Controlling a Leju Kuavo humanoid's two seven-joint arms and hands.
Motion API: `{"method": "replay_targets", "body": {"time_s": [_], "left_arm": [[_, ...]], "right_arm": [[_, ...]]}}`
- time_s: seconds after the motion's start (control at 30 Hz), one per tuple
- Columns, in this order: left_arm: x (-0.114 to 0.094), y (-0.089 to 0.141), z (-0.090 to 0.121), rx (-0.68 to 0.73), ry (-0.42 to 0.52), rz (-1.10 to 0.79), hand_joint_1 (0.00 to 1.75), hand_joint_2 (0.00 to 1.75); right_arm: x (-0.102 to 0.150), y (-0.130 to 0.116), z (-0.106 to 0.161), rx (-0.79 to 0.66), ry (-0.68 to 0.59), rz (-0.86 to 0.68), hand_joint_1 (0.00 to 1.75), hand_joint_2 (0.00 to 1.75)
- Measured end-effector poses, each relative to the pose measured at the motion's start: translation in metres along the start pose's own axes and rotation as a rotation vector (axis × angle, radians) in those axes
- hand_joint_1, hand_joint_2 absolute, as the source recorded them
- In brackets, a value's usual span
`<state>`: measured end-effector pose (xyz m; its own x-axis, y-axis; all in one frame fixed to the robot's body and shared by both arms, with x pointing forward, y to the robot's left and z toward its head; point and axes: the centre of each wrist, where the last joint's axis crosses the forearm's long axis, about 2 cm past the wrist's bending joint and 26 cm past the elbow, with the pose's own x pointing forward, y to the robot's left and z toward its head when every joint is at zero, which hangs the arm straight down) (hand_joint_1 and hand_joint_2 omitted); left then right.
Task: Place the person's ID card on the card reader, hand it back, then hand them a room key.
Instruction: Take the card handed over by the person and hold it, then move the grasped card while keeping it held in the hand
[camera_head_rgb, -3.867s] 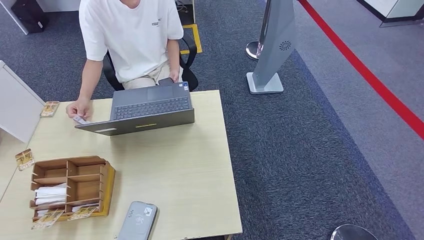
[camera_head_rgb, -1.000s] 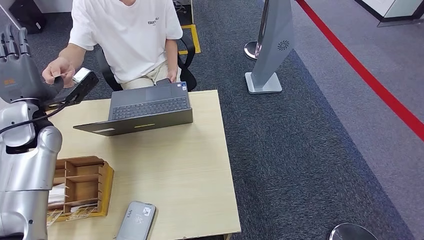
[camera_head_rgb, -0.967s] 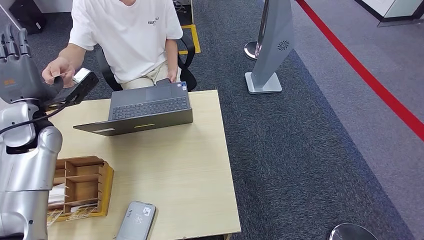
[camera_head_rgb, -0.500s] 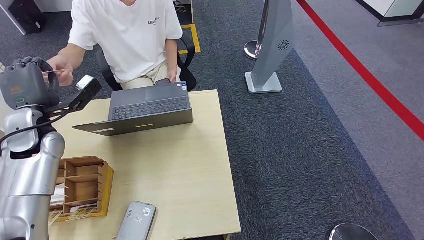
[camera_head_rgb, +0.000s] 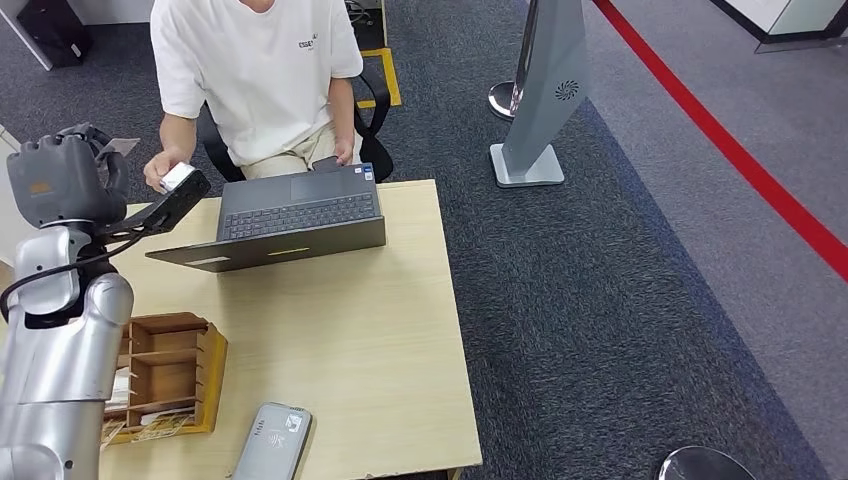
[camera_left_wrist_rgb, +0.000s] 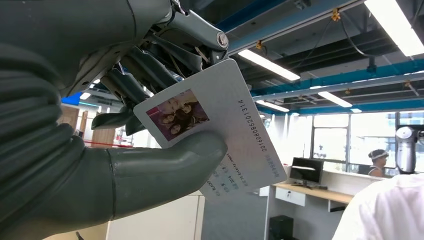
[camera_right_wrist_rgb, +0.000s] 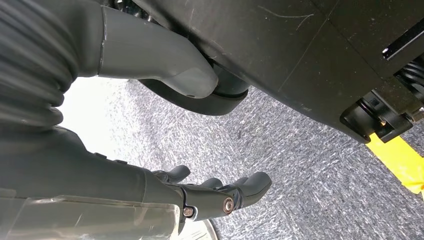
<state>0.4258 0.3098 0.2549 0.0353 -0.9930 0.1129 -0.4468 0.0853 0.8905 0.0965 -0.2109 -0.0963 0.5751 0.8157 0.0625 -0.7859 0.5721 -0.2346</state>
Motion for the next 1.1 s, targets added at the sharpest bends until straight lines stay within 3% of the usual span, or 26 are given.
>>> {"method": "replay_targets", "body": {"time_s": [0.2, 0.6, 0.7, 0.87, 1.1], "left_arm": [[0.009, 0.001, 0.045, 0.095, -0.074, 0.075, 1.75, 1.75], [0.028, 0.019, 0.200, 0.306, -0.266, 0.198, 1.75, 1.75], [0.031, 0.020, 0.225, 0.190, -0.284, 0.237, 1.75, 1.75], [0.022, 0.010, 0.253, -0.136, -0.290, 0.216, 1.75, 1.75], [0.001, -0.007, 0.280, -0.423, -0.224, 0.137, 1.75, 1.75]], "right_arm": [[0.000, 0.000, 0.000, 0.000, 0.003, -0.013, 0.00, 1.75], [0.005, 0.005, 0.002, -0.006, 0.020, -0.074, 0.00, 1.75], [0.004, 0.006, 0.002, -0.010, 0.024, -0.096, 0.00, 1.75], [0.003, 0.007, 0.002, -0.009, 0.032, -0.140, 0.00, 1.75], [0.000, 0.007, 0.001, -0.009, 0.005, -0.147, 0.00, 1.75]]}}
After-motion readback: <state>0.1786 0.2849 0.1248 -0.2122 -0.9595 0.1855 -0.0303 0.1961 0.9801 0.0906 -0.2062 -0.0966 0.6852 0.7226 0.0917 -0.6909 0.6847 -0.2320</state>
